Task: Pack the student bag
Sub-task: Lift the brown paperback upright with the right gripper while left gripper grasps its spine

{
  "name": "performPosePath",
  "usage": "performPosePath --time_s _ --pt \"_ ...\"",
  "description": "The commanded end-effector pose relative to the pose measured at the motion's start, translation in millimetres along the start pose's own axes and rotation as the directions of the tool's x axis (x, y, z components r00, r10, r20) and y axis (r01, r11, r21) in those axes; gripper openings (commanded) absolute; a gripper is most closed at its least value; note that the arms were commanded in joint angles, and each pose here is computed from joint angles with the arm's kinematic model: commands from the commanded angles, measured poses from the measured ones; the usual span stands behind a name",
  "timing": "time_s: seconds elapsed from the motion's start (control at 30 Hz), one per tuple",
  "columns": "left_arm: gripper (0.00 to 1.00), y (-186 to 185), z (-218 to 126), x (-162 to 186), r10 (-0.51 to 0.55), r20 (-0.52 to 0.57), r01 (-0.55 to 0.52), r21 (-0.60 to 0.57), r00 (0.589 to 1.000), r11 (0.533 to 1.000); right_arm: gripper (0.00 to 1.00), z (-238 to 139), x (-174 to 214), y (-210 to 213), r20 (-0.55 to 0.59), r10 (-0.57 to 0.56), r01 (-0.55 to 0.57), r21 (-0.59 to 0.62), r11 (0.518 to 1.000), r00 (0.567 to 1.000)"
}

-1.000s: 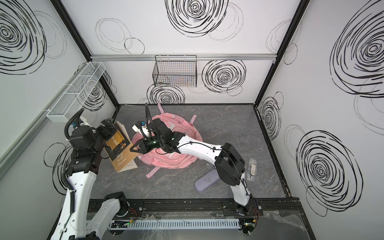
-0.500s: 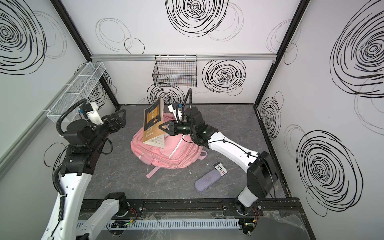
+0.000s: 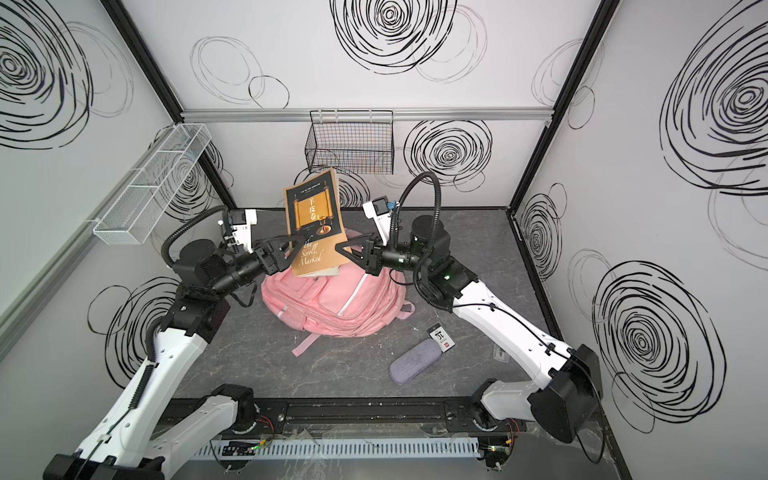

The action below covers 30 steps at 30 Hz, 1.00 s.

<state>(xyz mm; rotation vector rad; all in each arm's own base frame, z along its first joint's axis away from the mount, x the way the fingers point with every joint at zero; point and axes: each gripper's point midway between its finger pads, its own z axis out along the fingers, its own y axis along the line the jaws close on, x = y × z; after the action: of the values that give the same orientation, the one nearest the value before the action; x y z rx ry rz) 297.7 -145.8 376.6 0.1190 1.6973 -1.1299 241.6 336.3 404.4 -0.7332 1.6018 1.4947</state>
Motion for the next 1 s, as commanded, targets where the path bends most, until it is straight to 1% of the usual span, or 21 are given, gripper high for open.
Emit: performPosePath --time_s 0.0,0.13,0.23,0.33,0.4,0.43,0.47,0.5,0.53,0.57,0.6,0.7,0.73,0.83,0.9,0.97 --pt "0.98 -35 -7 -10 0.07 0.05 -0.076 0.15 0.996 0.986 0.0 -11 -13 37 0.051 -0.136 0.141 -0.122 0.982 0.989" --pt "0.92 -44 -10 -7 0.071 0.057 -0.081 0.215 0.996 0.973 0.0 -18 -6 49 0.035 -0.156 0.16 -0.17 0.972 0.987" --pt "0.78 -51 -12 -3 0.065 0.055 -0.077 0.271 0.996 0.96 0.0 -22 -5 53 0.042 -0.171 0.176 -0.171 0.969 0.984" --pt "0.56 -56 -13 -2 0.061 0.055 -0.075 0.295 0.997 0.953 0.0 -23 -3 47 0.031 -0.181 0.184 -0.138 0.973 0.983" --pt "0.32 -58 -14 -4 0.059 0.059 -0.074 0.298 0.997 0.952 0.0 -24 -2 40 0.022 -0.18 0.181 -0.107 0.978 0.983" --pt "0.23 -59 -15 -5 0.058 0.063 -0.074 0.298 0.996 0.952 0.01 -25 -3 37 0.025 -0.179 0.18 -0.09 0.979 0.984" --pt "0.13 -61 -16 -7 0.059 0.071 -0.078 0.299 0.996 0.951 0.06 -27 -4 33 0.029 -0.177 0.179 -0.072 0.981 0.984" --pt "0.05 -63 -17 -10 0.057 0.079 -0.078 0.297 0.995 0.951 0.19 -29 -6 31 0.039 -0.178 0.18 -0.053 0.982 0.983" --pt "0.0 -64 -18 -13 0.057 0.089 -0.081 0.295 0.994 0.952 0.4 -32 -9 26 0.05 -0.178 0.179 -0.025 0.983 0.983" --pt "0.0 -67 -20 -16 0.057 0.1 -0.084 0.294 0.993 0.952 0.61 -36 -13 20 0.07 -0.176 0.175 0.024 0.984 0.982" --pt "0.0 -70 -22 -19 0.062 0.113 -0.093 0.294 0.992 0.951 0.75 -41 -17 12 0.093 -0.175 0.168 0.083 0.982 0.98" --pt "0.0 -79 -27 -29 0.075 0.147 -0.116 0.296 0.986 0.948 0.95 -59 -25 -4 0.171 -0.187 0.149 0.214 0.965 0.967" --pt "0.0 -82 -29 -31 0.078 0.155 -0.122 0.298 0.985 0.947 0.98 -64 -25 -5 0.191 -0.193 0.147 0.229 0.962 0.963" --pt "0.0 -89 -33 -39 0.075 0.181 -0.128 0.301 0.981 0.945 1.0 -72 -26 0 0.23 -0.191 0.14 0.22 0.965 0.954" --pt "0.0 -95 -37 -46 0.063 0.212 -0.128 0.312 0.975 0.941 1.0 -74 -26 5 0.269 -0.164 0.115 0.187 0.976 0.949" --pt "0.0 -102 -42 -53 0.038 0.249 -0.122 0.329 0.968 0.936 1.0 -76 -28 10 0.328 -0.109 0.068 0.133 0.989 0.938"
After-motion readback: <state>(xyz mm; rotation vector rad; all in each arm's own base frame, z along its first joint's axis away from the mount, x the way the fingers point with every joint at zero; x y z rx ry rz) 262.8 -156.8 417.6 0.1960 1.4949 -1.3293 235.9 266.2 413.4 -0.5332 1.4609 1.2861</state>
